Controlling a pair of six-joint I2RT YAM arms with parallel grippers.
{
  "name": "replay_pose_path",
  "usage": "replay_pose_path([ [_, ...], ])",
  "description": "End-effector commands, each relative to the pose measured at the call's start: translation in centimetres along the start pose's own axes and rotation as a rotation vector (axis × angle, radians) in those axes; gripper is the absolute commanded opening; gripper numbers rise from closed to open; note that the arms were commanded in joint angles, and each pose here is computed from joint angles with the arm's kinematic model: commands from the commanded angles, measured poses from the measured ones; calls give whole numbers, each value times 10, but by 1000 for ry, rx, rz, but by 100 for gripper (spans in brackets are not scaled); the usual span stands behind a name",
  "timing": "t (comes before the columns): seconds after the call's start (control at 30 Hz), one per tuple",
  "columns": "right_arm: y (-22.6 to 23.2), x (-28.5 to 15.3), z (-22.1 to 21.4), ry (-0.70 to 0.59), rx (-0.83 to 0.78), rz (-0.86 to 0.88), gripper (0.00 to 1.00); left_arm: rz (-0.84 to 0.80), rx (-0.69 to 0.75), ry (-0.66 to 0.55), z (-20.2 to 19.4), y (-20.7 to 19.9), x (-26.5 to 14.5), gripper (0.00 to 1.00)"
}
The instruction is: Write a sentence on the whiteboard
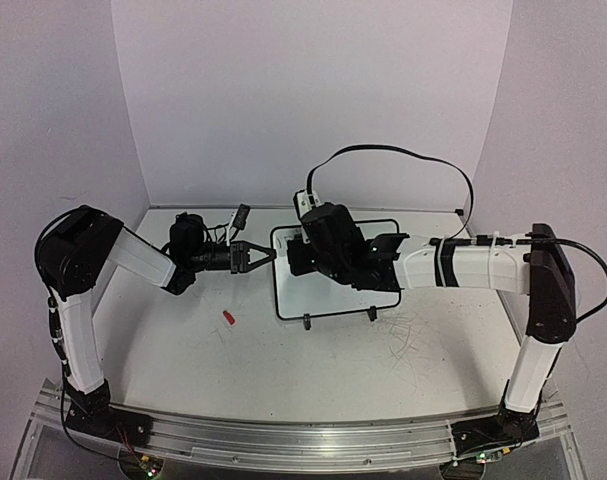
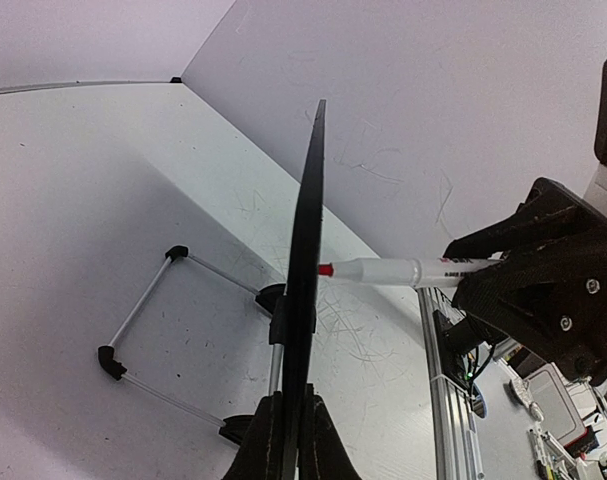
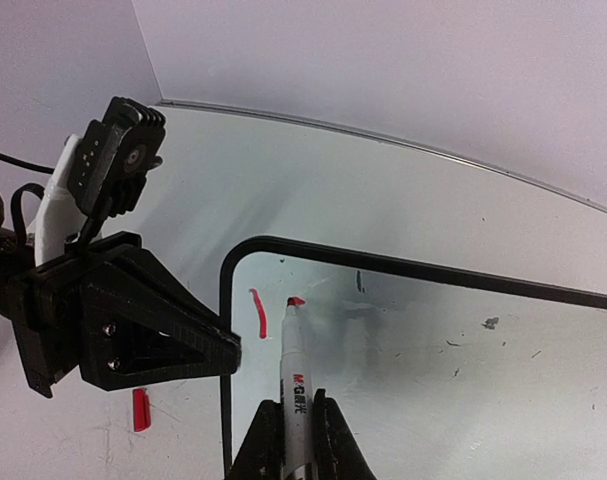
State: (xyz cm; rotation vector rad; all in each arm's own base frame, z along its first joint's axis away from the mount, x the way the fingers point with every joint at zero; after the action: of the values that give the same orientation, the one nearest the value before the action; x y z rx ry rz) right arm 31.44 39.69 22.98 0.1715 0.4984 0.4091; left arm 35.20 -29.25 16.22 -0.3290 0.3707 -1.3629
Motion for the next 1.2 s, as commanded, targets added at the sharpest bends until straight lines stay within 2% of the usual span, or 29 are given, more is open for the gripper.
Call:
replay_pose_path([
  [0.0, 3, -1, -1, -1, 21, 6, 0, -49, 39, -33, 21, -16, 0, 0],
  [1.17, 11, 3, -20, 57, 17, 23, 0, -53, 42, -35, 23, -17, 0, 0],
])
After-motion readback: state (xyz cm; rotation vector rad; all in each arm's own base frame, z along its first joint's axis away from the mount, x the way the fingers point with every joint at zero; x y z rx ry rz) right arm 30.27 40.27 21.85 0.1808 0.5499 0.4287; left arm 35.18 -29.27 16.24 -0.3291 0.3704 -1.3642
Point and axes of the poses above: each gripper's point midway between its finger pads, its own x axis out along the fingers, its own y axis along the line the jaws close on, z = x × y, the point moved 5 cm from there along -x, back along the fingers, and after that the axes turned 11 degrees about x, right-handed, at the moved point
